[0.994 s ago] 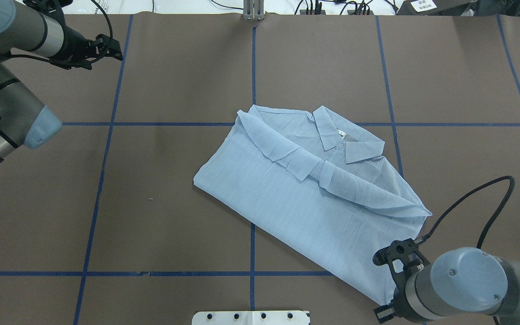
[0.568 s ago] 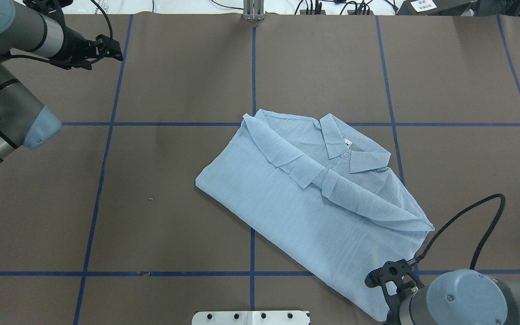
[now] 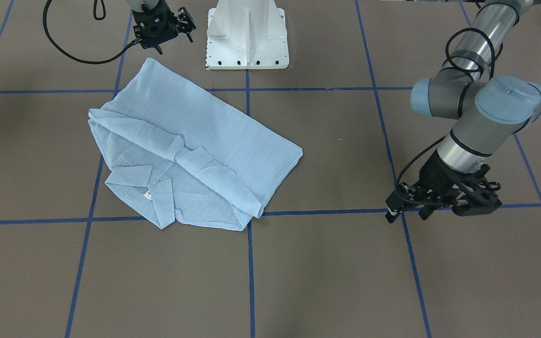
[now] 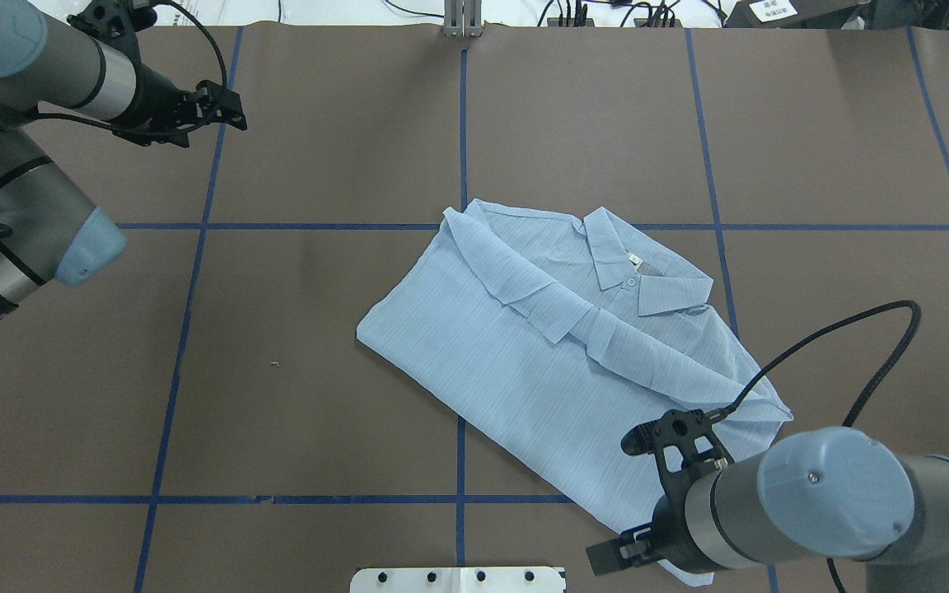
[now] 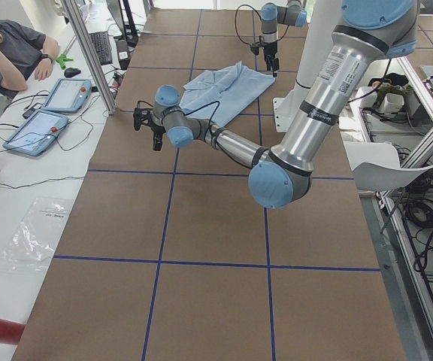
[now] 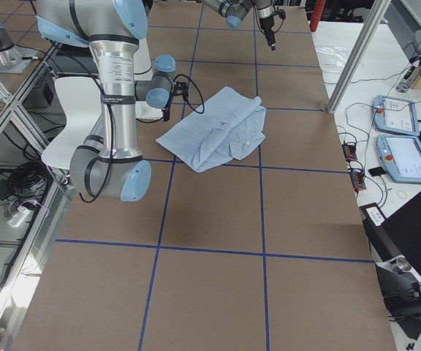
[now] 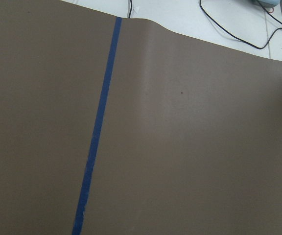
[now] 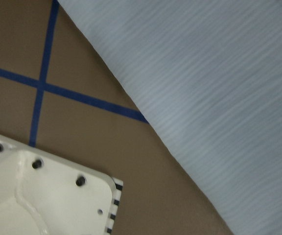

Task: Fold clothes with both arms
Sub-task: 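Move the left gripper to the near shirt edge while the right reaches the collar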

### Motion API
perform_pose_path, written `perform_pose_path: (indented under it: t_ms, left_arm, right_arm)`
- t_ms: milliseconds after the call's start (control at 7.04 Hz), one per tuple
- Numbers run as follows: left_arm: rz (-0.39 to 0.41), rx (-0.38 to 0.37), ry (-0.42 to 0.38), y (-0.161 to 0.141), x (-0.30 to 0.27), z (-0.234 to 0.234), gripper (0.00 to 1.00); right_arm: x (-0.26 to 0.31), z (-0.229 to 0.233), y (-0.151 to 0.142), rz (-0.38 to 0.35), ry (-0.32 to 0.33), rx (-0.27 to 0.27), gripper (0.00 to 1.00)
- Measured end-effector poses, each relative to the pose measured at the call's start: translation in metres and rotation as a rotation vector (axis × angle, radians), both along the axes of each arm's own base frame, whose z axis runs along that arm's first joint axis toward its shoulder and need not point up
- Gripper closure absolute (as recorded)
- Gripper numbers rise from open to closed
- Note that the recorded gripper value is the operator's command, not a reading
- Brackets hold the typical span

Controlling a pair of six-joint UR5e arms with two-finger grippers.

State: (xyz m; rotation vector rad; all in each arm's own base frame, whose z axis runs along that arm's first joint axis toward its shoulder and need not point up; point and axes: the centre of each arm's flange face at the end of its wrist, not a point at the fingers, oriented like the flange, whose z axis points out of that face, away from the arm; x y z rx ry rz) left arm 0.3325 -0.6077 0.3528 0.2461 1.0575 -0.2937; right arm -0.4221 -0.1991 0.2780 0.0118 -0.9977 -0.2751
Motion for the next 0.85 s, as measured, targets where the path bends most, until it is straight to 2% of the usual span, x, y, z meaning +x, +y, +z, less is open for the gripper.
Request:
perform_pose_path:
  t_ms: [426,568,852]
  left_arm:
    - [0.044,-0.149,0.094,0.065,0.080,-0.041,0.05]
    - [0.049,-0.203,0.118,0.085,0.109,-0.053,0.05]
    - [0.046,-0.282,0.129,0.124,0.156,-0.079,0.05]
  right_arm:
    - [0.052,-0.035,-0.097,0.192,-0.077,0.023,0.00]
    - [0.074,-0.035,-0.123,0.225,-0.082,0.033,0.00]
    - [0.101,-0.031,-0.153,0.259,-0.077,0.040,0.00]
